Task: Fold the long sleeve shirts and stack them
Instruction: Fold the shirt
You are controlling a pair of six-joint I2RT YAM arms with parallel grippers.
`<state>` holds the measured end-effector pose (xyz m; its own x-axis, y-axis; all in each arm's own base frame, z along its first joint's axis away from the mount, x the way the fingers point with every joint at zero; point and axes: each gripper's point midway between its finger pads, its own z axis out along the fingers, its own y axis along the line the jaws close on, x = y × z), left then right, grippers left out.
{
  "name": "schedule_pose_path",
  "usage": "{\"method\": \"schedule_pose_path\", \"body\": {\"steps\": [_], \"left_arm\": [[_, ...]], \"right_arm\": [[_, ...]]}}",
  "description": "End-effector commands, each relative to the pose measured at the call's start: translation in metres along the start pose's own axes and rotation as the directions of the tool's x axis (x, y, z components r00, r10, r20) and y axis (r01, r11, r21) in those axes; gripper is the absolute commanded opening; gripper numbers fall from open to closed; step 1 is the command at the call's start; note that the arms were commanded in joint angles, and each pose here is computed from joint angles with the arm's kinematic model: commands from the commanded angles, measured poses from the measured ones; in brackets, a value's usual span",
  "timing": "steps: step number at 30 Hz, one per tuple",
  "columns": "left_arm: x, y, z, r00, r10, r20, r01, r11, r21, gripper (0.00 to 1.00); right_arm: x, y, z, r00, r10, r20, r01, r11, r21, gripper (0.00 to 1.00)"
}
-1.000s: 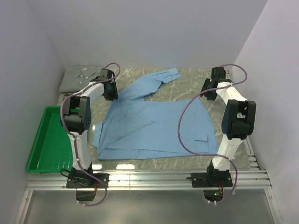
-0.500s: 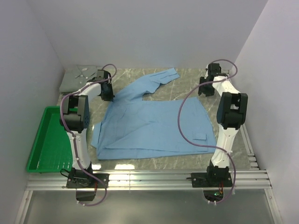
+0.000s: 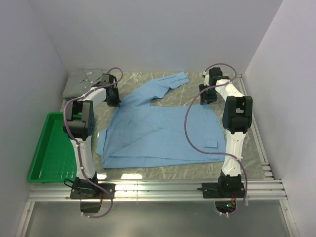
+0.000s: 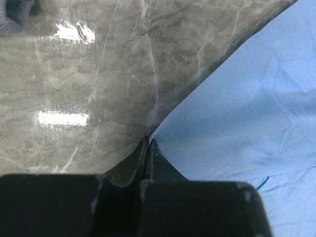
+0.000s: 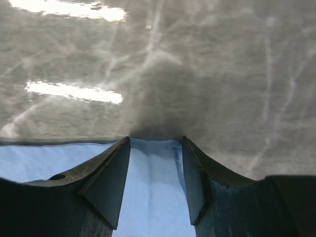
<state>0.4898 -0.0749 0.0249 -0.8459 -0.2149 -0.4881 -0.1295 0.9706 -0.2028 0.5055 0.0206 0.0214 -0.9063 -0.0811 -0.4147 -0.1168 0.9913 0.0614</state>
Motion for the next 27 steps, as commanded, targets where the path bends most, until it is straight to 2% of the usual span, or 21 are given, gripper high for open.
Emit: {"method": "schedule_pose_path", "body": {"steps": [1,8,10,11,12,17,27], "left_arm": [[0.016,0.006,0.017,0.999,0.012,-0.045,-0.012,1.0,-0.007,0.01],[0.021,0.013,0.021,0.998,0.003,-0.056,-0.004,1.0,-0.022,0.0],[0.023,0.017,0.023,0.998,-0.003,-0.058,0.001,0.999,-0.032,0.0],[0.023,0.019,0.023,0.998,-0.006,-0.059,0.004,0.999,-0.034,0.0],[0.024,0.019,0.023,0.998,-0.006,-0.061,0.004,0.999,-0.031,0.01],[0.018,0.02,0.018,0.999,0.012,-0.04,-0.013,1.0,-0.027,0.01],[-0.01,0.018,-0.014,0.996,0.025,0.08,-0.026,1.0,0.007,0.0]], "right_arm": [[-0.011,0.011,-0.004,0.999,-0.044,0.021,0.045,0.999,-0.029,0.54],[-0.003,0.007,0.002,0.999,-0.033,-0.006,0.033,0.999,-0.016,0.49],[-0.002,0.001,0.002,0.999,-0.037,-0.014,0.037,0.999,0.017,0.42],[-0.001,-0.001,0.002,0.999,-0.041,-0.022,0.042,0.999,0.024,0.31],[0.001,-0.004,0.002,0.999,-0.042,-0.031,0.043,0.998,0.038,0.26],[-0.004,-0.008,-0.004,0.999,-0.041,-0.005,0.042,0.997,0.068,0.02],[-0.042,-0.012,-0.055,0.985,-0.013,0.172,-0.008,0.993,0.122,0.0]]}}
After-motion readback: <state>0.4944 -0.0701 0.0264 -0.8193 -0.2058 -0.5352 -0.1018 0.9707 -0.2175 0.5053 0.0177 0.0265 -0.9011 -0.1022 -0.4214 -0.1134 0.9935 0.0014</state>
